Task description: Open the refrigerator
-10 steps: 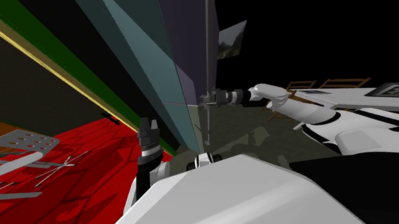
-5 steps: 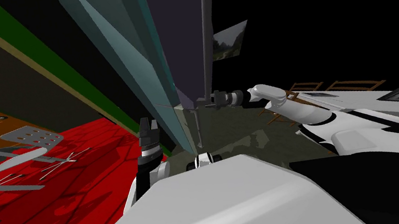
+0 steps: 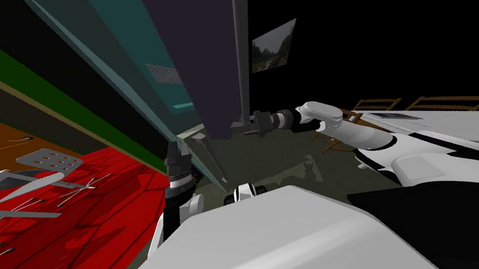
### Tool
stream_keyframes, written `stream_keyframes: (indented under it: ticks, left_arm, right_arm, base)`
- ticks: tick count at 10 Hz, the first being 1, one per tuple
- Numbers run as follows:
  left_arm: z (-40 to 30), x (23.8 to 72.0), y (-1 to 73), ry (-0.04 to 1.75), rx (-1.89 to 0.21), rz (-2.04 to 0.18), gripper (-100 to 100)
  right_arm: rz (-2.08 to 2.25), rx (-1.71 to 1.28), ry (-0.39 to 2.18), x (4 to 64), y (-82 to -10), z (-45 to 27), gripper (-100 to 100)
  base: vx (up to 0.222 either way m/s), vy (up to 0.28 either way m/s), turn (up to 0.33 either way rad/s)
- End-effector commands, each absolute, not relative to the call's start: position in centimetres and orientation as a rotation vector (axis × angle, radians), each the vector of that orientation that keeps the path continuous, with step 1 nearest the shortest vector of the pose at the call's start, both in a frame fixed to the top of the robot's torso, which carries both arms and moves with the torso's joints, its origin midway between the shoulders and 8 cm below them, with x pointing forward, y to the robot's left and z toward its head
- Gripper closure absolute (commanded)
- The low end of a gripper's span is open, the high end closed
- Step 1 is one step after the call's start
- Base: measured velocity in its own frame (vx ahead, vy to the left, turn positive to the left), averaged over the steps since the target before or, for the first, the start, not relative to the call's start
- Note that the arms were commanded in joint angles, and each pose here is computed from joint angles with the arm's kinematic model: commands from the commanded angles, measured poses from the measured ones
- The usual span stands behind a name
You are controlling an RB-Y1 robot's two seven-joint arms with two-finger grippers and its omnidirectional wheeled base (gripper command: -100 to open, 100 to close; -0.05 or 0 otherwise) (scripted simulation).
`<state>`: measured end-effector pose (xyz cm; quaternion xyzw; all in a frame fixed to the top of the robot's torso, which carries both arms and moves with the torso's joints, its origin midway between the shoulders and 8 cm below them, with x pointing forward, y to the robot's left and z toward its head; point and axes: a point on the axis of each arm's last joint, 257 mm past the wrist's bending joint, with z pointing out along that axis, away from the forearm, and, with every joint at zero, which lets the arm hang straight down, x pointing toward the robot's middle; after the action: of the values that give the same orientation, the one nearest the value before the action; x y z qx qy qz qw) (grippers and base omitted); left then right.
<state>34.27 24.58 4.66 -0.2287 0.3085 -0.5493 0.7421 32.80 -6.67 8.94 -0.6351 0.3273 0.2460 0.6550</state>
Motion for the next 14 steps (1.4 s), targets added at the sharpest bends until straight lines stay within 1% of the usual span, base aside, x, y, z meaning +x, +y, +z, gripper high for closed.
stream_keyframes:
  ticks: [1,3,4,8,9,11,14]
  left_arm:
    - [4.7,34.3,24.6,0.676,-0.501,-1.203,0]
    - [4.4,34.3,24.8,0.681,-0.508,-1.196,0]
    - [4.2,34.3,25.0,0.683,-0.512,-1.189,0]
    - [3.1,34.0,26.5,0.696,-0.54,-1.149,0]
    - [3.1,33.7,26.9,0.69,-0.542,-1.138,0]
    - [2.9,33.2,27.9,0.683,-0.55,-1.114,0]
    - [3.2,32.2,29.2,0.66,-0.551,-1.083,0]
  right_arm:
    - [0.574,-1.447,0.722,31.8,-6.2,9.1,100]
    - [0.625,-1.475,0.676,29.7,-5.5,9.2,100]
    - [0.625,-1.475,0.676,29.7,-5.5,9.2,100]
    - [0.696,-1.514,0.608,26.6,-4.6,9.2,100]
    - [0.696,-1.514,0.608,26.6,-4.6,9.2,100]
    - [0.696,-1.514,0.608,26.6,-4.6,9.2,100]
    - [0.743,-1.539,0.561,24.5,-4.1,9.2,100]
  base:
    - [-0.012,-0.171,0.04]
    - [0.061,-0.196,0.116]
    - [0.084,-0.191,0.082]
    - [0.053,-0.225,0.093]
    - [0.051,-0.157,0.078]
    - [0.011,-0.029,-0.018]
    - [0.051,-0.139,0.055]
